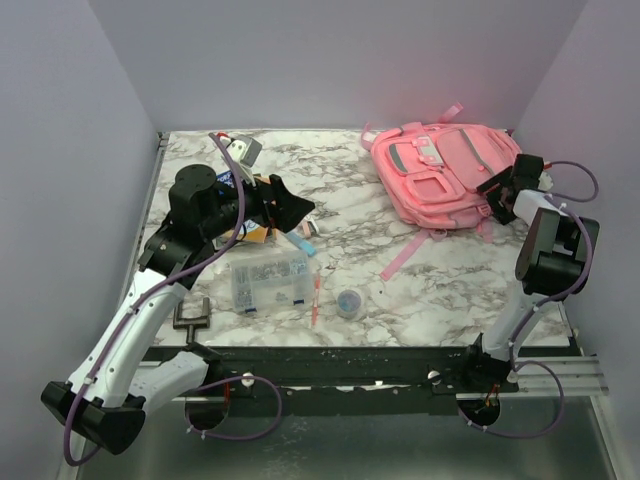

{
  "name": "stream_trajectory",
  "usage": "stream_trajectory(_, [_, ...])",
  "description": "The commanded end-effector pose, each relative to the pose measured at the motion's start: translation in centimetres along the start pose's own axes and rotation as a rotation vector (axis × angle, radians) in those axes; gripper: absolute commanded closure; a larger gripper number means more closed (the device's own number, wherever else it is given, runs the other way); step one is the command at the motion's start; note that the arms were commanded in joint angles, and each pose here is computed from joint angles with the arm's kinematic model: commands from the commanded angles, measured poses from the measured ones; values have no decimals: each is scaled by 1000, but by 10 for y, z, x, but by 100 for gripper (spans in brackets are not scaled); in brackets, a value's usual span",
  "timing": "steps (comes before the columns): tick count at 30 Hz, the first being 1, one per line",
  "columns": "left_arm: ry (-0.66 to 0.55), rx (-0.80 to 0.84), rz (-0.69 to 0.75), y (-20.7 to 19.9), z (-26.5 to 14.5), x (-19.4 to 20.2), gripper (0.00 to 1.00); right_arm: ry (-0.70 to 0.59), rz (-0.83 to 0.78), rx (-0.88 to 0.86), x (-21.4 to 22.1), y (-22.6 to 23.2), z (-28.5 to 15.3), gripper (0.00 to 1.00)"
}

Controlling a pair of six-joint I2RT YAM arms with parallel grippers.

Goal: Pack the student bag
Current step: Adjust the student bag at the center of the board.

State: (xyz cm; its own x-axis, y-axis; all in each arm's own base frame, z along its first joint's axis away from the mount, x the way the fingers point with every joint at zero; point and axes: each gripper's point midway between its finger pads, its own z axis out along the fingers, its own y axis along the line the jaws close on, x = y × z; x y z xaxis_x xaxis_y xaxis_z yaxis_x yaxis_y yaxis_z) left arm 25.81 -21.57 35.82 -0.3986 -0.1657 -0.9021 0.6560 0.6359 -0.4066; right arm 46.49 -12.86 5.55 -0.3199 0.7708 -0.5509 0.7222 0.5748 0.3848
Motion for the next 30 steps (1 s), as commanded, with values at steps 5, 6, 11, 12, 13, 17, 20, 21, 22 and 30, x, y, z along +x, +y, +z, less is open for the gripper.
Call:
stream_trajectory(5, [3, 37, -11, -9, 2, -6, 3, 12, 233, -252, 21, 15, -13, 75])
stream_trajectory(6, [7, 31, -12, -7, 3, -5, 3, 22, 259, -260, 28, 12, -17, 88])
stream_trajectory(11, [45, 33, -49, -5, 10, 2, 4, 75, 407, -379, 57, 14, -54, 99])
stream_trajectory(12, [54, 36, -58, -4, 13, 3, 4, 70, 462, -383, 64, 7, -64, 99])
stream_trajectory(13, [67, 40, -68, -4, 16, 6, 4, 50, 507, -393, 71, 1, -73, 99])
stream_trajectory(17, [123, 53, -117, -1, 27, 17, 6, -47, 542, -439, 74, 0, -109, 99])
stream_trajectory(20, [162, 56, -153, 3, 36, 27, 8, -56, 513, -469, 83, 8, -125, 99])
stream_trajectory(21, [171, 52, -163, 5, 38, 30, 10, -49, 504, -492, 86, 11, -130, 99])
stream_trajectory(22, [181, 49, -173, 7, 41, 32, 11, -38, 491, -517, 90, 13, -134, 99])
stream_trajectory(30, [269, 34, -251, 15, 66, 67, 13, 111, 395, -633, 137, 23, -161, 57])
